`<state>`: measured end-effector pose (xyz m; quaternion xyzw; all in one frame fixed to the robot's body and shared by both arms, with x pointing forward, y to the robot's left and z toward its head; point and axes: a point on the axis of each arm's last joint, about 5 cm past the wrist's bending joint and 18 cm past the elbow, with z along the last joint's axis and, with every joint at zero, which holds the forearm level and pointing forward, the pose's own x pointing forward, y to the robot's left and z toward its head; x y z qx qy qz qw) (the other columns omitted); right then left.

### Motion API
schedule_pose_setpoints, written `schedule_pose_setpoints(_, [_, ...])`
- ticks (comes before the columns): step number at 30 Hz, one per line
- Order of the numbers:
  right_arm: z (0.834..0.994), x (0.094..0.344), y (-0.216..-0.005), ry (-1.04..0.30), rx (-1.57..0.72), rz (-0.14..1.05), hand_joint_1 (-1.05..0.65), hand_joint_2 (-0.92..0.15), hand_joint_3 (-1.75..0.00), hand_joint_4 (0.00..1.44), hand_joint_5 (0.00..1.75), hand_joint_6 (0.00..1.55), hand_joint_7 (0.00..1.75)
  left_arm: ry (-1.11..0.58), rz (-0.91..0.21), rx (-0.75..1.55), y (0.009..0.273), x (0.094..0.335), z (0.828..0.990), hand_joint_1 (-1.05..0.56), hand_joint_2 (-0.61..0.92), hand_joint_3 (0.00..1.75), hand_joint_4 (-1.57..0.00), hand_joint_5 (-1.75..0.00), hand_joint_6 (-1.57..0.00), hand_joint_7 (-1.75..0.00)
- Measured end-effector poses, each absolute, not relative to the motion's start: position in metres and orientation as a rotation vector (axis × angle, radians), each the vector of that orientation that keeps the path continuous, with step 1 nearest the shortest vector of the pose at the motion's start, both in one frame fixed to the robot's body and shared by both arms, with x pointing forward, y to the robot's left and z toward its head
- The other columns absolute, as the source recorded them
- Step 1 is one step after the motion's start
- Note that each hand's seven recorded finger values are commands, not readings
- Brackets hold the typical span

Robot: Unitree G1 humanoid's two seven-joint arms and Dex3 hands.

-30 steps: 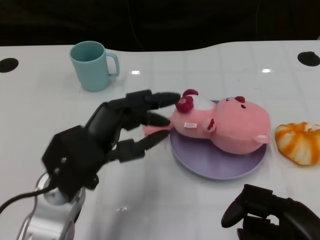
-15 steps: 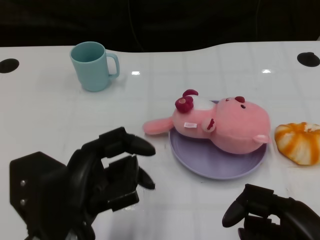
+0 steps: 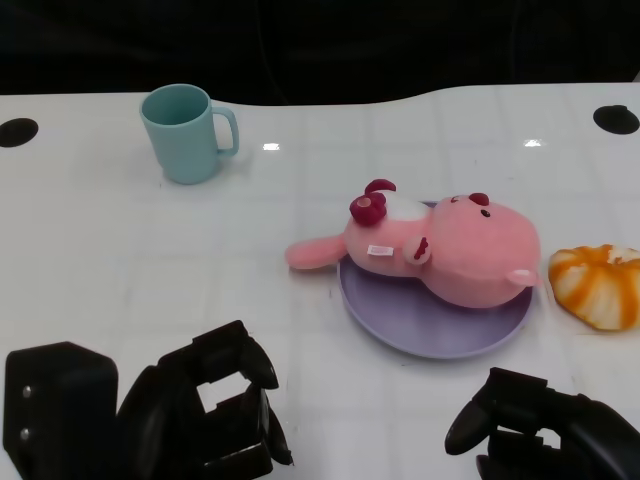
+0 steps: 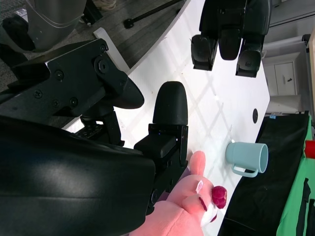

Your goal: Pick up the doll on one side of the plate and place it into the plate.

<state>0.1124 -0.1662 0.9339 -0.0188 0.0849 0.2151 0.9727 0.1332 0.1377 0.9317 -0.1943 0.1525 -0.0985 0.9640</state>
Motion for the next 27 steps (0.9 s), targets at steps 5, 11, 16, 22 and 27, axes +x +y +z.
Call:
schedule_pose_setpoints(5, [0.931,0.113,-0.170,0.180,-0.043,0.430,-0.08,-0.62,-1.09,0.66,1.75,0.54,1.36,0.333,-0.188,-0.408,0.136,0.131,0.931,-0.04,0.39,1.57,-0.94,-1.75,-0.82,-1.68])
schedule_pose_setpoints(11, [0.931,0.114,-0.173,0.173,-0.051,0.417,-0.06,-0.63,-1.08,0.65,1.75,0.53,1.36,0.334,-0.184,-0.398,0.135,0.133,0.929,-0.06,0.38,1.56,-0.94,-1.75,-0.82,-1.68])
schedule_pose_setpoints(16, [0.930,0.114,-0.174,0.177,-0.052,0.414,-0.06,-0.64,-1.08,0.65,1.75,0.53,1.37,0.332,-0.187,-0.384,0.133,0.134,0.925,-0.06,0.38,1.55,-0.94,-1.75,-0.82,-1.69])
schedule_pose_setpoints(22, [0.930,0.114,-0.174,0.176,-0.052,0.411,-0.06,-0.65,-1.07,0.64,1.75,0.52,1.37,0.321,-0.189,-0.366,0.133,0.135,0.925,-0.05,0.39,1.55,-0.94,-1.75,-0.82,-1.69])
schedule_pose_setpoints(27, [0.930,0.114,-0.174,0.176,-0.051,0.412,-0.05,-0.65,-1.08,0.65,1.75,0.52,1.38,0.322,-0.189,-0.358,0.134,0.136,0.922,-0.06,0.40,1.55,-0.94,-1.75,-0.80,-1.70])
